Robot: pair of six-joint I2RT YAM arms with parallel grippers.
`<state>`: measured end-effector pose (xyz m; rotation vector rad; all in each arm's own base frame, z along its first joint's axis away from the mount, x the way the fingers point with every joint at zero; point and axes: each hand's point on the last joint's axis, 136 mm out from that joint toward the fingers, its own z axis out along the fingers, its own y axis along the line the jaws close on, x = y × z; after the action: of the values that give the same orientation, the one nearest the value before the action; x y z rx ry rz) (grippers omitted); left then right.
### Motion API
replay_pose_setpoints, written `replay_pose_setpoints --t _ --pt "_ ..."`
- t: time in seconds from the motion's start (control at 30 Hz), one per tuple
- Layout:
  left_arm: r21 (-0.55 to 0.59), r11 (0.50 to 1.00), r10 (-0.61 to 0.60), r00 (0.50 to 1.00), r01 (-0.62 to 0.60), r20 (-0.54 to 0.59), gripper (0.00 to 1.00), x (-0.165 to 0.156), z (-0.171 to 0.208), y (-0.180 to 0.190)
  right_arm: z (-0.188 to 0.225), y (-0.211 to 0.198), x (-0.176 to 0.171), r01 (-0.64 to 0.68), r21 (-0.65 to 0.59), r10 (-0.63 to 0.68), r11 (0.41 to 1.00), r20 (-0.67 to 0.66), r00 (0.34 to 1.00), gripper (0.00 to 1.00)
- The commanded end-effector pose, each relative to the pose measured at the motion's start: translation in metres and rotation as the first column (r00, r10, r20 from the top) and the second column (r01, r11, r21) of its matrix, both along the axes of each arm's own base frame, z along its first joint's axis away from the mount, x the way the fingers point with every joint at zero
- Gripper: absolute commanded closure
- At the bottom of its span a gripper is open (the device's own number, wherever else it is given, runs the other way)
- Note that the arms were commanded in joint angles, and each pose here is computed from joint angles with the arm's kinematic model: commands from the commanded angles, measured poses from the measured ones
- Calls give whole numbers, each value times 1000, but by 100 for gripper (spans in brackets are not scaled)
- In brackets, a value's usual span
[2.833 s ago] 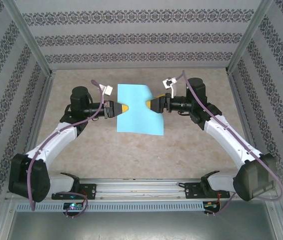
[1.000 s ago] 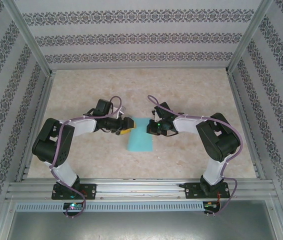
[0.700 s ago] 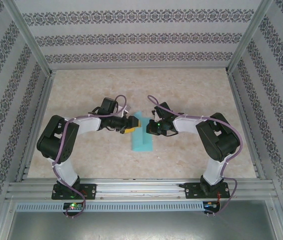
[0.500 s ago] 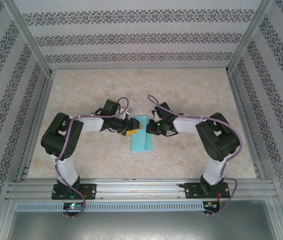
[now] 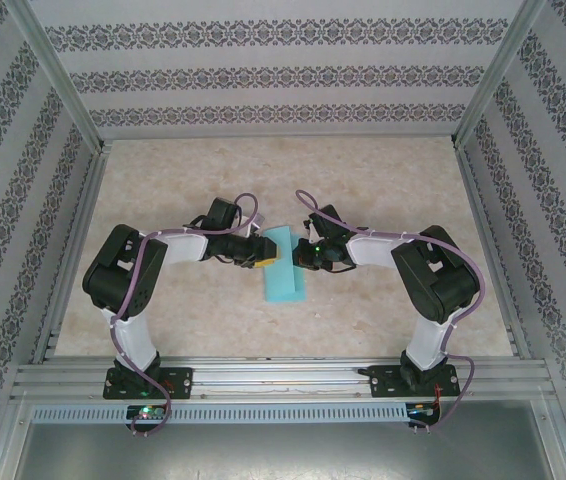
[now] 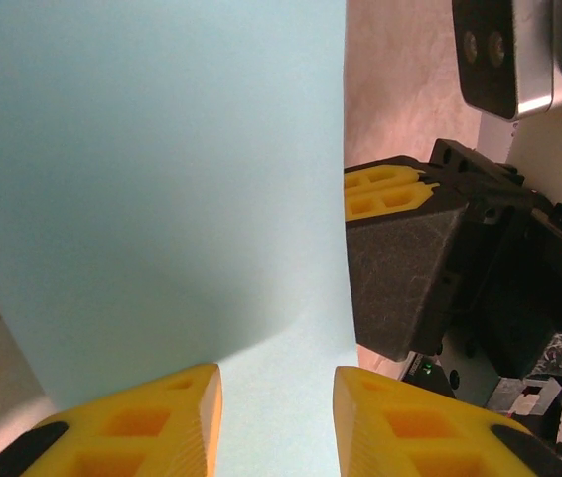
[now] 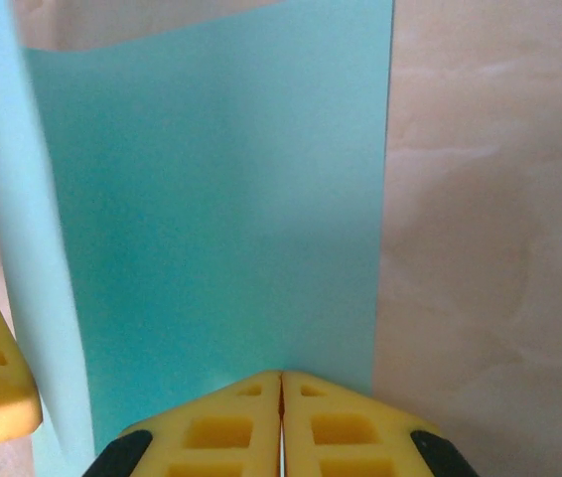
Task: Fold a paper plane with a square sheet of paper (fold left side to right side)
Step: First fold in half a square sheet of paper at the center of the table.
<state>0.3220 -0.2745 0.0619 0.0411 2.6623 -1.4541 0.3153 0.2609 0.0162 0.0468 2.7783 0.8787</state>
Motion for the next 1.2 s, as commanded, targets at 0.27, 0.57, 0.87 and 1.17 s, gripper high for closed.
replay_pose_setpoints --t 0.27,0.57,0.87,1.17 --pt "45 999 -11 1000 11 -7 71 0 -6 0 23 -9 0 23 -13 -22 1000 67 998 79" --pt "51 999 -16 1000 17 -10 71 -1 -7 0 46 -46 -1 87 -51 -79 995 136 987 63" --pt "54 998 -14 1000 15 -11 71 -1 -8 1 79 -37 -11 24 179 -53 983 163 985 39" --pt "53 998 -13 1000 14 -13 71 -1 -7 1 74 8 -19 -63 352 28 934 104 994 38"
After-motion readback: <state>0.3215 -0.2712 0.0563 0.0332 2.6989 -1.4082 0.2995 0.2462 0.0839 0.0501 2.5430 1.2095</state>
